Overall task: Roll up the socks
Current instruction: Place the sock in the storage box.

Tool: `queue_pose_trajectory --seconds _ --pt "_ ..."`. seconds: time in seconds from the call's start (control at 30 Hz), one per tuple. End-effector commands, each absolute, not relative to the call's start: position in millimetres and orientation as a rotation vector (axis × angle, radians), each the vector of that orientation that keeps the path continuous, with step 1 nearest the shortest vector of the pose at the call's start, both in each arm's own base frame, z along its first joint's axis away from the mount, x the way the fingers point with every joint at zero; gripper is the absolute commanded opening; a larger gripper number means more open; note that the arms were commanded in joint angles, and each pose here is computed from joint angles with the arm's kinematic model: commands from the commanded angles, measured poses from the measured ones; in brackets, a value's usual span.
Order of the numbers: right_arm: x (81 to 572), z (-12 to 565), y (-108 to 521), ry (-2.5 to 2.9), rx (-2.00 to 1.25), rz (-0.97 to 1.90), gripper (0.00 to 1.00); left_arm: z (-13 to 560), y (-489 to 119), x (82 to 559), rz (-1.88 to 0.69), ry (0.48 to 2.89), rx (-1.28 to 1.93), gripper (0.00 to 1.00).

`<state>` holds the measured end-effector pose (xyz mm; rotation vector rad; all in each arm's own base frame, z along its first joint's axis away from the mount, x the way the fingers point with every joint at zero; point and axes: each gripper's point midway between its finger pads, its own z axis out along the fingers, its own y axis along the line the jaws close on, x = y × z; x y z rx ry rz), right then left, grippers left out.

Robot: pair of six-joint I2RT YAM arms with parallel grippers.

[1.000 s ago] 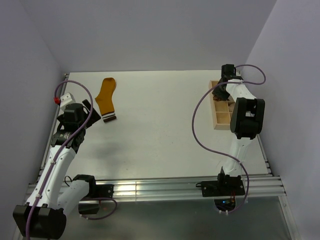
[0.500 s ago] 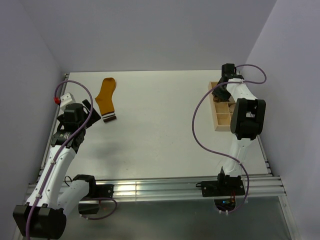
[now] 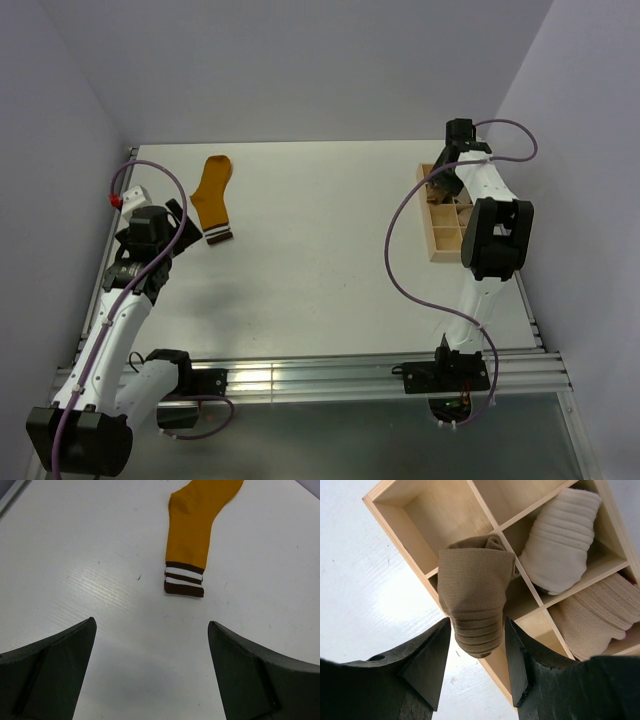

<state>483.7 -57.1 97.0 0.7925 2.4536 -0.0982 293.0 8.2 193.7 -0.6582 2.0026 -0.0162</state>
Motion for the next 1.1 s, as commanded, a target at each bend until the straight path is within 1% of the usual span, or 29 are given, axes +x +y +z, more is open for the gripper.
queue_pose_trajectory --seconds 0.0,0.23,0.6,0.73,0.77,0.8,0.87,0.9,0.97,1.0,1.07 --pt "491.7 146.0 -59.8 2.357 0.76 -0.104 0.55 197.8 4.8 296.8 -0.033 1.99 -0.628 0.99" --pt "500.9 137.9 -60.1 2.367 0.767 -0.099 0.55 196.1 5.2 296.2 -0.028 1.996 -0.628 1.0" --pt "491.8 88.5 -61.5 2.462 0.799 -0.116 0.53 195.9 4.6 296.7 -0.031 1.997 -0.627 1.0" --pt "486.2 72.9 -62.2 2.494 0.809 -0.12 0.43 195.9 4.6 296.6 -0.03 1.998 -0.625 0.99" --pt "485.4 69.0 -62.0 2.499 0.812 -0.116 0.37 195.8 4.6 297.0 -0.03 1.998 -0.625 0.99" --pt "483.6 64.7 -61.5 2.509 0.814 -0.111 0.25 195.5 4.6 296.8 -0.029 1.999 -0.625 1.0" --pt "480.5 56.4 -61.6 2.53 0.822 -0.116 0.15 195.9 4.6 296.6 -0.03 1.998 -0.625 0.99" --pt "478.7 53.3 -60.6 2.541 0.822 -0.113 0.08 195.9 4.6 296.6 -0.03 1.998 -0.625 1.0" --pt "476.4 47.6 -59.9 2.555 0.821 -0.108 0.04 195.5 4.6 296.7 -0.029 1.999 -0.625 1.0" --pt "474.1 44.1 -59.1 2.565 0.822 -0.107 0.0 195.5 4.7 296.8 -0.031 1.999 -0.627 0.99" --pt "470.8 37.1 -56.5 2.594 0.826 -0.093 0.0 195.9 4.6 296.7 -0.031 1.997 -0.627 0.99"
